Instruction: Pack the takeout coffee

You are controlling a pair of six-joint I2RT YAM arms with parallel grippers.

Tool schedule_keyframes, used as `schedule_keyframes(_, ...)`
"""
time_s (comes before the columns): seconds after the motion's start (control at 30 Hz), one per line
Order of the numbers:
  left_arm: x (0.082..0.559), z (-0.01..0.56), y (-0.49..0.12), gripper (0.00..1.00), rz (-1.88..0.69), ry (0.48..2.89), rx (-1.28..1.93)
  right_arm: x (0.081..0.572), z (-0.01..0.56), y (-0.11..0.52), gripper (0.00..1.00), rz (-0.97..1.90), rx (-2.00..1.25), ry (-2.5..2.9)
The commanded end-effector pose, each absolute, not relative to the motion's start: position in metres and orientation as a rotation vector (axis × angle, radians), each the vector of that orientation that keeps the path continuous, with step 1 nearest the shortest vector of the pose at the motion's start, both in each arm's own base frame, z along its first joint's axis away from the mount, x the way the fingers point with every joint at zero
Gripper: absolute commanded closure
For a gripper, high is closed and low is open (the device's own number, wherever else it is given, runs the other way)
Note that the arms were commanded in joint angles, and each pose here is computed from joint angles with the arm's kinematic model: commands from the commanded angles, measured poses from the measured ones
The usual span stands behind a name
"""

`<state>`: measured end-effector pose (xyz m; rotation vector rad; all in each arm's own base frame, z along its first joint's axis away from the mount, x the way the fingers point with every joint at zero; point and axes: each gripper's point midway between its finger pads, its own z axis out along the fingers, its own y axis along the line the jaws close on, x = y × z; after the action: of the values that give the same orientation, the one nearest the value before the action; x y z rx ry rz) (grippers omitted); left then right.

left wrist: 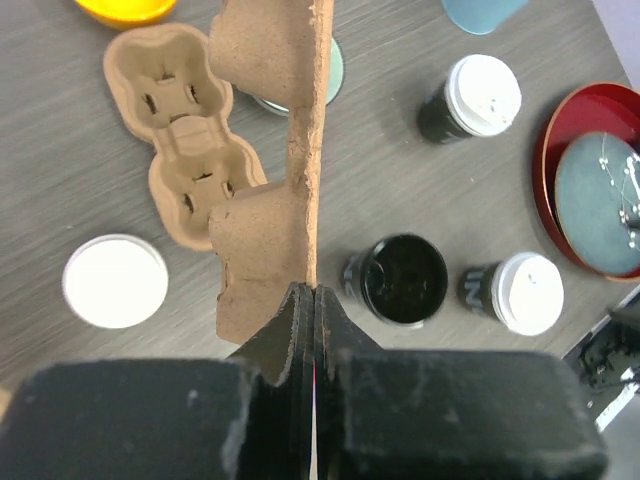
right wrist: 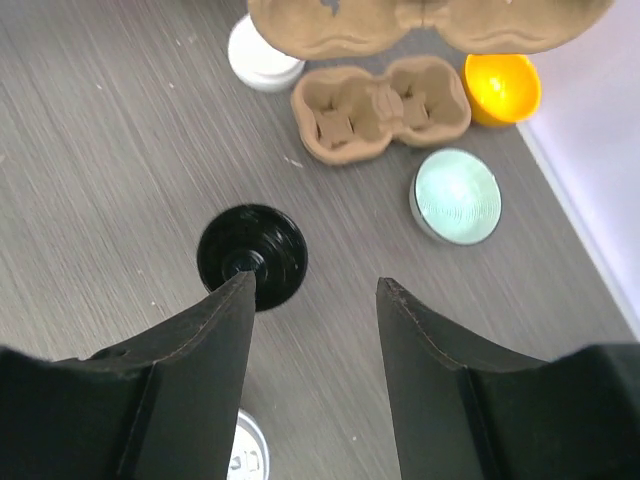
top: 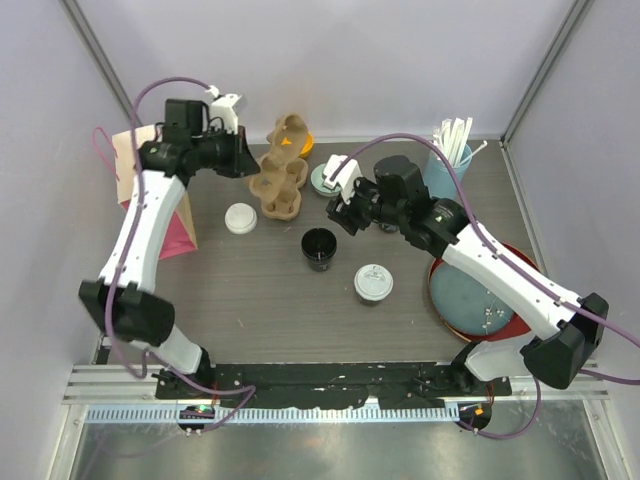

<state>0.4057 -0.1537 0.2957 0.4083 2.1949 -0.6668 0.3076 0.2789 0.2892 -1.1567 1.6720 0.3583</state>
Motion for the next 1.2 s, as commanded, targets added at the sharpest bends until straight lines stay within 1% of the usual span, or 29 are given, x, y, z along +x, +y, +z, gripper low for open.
schedule_keyframes(0.0, 0.316, 0.349, -0.129, 1.00, -0.571, 2.098, 0.623, 0.298, 0.352, 0.294, 0.43, 0.395, -1.099, 1.486)
schedule_keyframes(0.07, 0.288, 0.344, -0.123, 1.00, -0.561, 2.117, 0.664, 0.289, 0.366, 0.300, 0.43, 0.428, -1.083, 1.448)
schedule_keyframes(0.1, 0.264, 0.344, -0.120, 1.00, -0.555, 2.107, 0.713, 0.285, 0.373, 0.301, 0.42, 0.446, -1.065, 1.432)
schedule_keyframes(0.13, 0.254, 0.344, -0.118, 1.00, -0.547, 2.105, 0.727, 0.280, 0.388, 0.300, 0.41, 0.464, -1.042, 1.390)
schedule_keyframes(0.27, 0.212, 0.337, -0.117, 1.00, -0.575, 2.094, 0.840, 0.266, 0.427, 0.299, 0.29, 0.537, -0.975, 1.285)
schedule_keyframes(0.3, 0.203, 0.334, -0.117, 1.00, -0.590, 2.108, 0.859, 0.263, 0.436, 0.300, 0.28, 0.572, -0.944, 1.269)
schedule_keyframes(0.33, 0.194, 0.335, -0.119, 1.00, -0.614, 2.103, 0.874, 0.261, 0.442, 0.304, 0.26, 0.600, -0.944, 1.253)
schedule_keyframes(0.37, 0.190, 0.335, -0.119, 1.00, -0.623, 2.100, 0.885, 0.254, 0.444, 0.311, 0.20, 0.651, -0.973, 1.232)
schedule_keyframes(0.4, 0.185, 0.336, -0.121, 1.00, -0.637, 2.095, 0.897, 0.251, 0.444, 0.316, 0.19, 0.680, -0.987, 1.222)
schedule_keyframes(0.43, 0.176, 0.337, -0.123, 1.00, -0.664, 2.088, 0.916, 0.251, 0.444, 0.321, 0.19, 0.704, -0.998, 1.224)
schedule_keyframes(0.6, 0.165, 0.337, -0.125, 1.00, -0.698, 2.083, 0.923, 0.238, 0.423, 0.343, 0.18, 0.807, -1.143, 1.214)
schedule_keyframes(0.8, 0.159, 0.335, -0.126, 1.00, -0.713, 2.080, 0.935, 0.259, 0.414, 0.357, 0.19, 0.795, -1.097, 1.246)
schedule_keyframes(0.9, 0.158, 0.335, -0.126, 1.00, -0.720, 2.076, 0.937, 0.263, 0.405, 0.368, 0.24, 0.827, -1.127, 1.267)
schedule_keyframes(1.0, 0.159, 0.334, -0.127, 1.00, -0.727, 2.076, 0.937, 0.265, 0.400, 0.375, 0.38, 0.853, -1.140, 1.281)
schedule_keyframes(1.03, 0.158, 0.334, -0.127, 1.00, -0.727, 2.076, 0.940, 0.266, 0.394, 0.378, 0.51, 0.863, -1.151, 1.293)
schedule_keyframes(1.1, 0.159, 0.336, -0.127, 1.00, -0.725, 2.072, 0.937, 0.266, 0.391, 0.380, 0.68, 0.872, -1.153, 1.302)
schedule_keyframes(1.13, 0.159, 0.336, -0.127, 1.00, -0.720, 2.073, 0.933, 0.265, 0.390, 0.379, 0.79, 0.874, -1.152, 1.306)
schedule_keyframes(1.17, 0.160, 0.336, -0.126, 1.00, -0.715, 2.075, 0.928, 0.264, 0.390, 0.378, 0.84, 0.873, -1.153, 1.306)
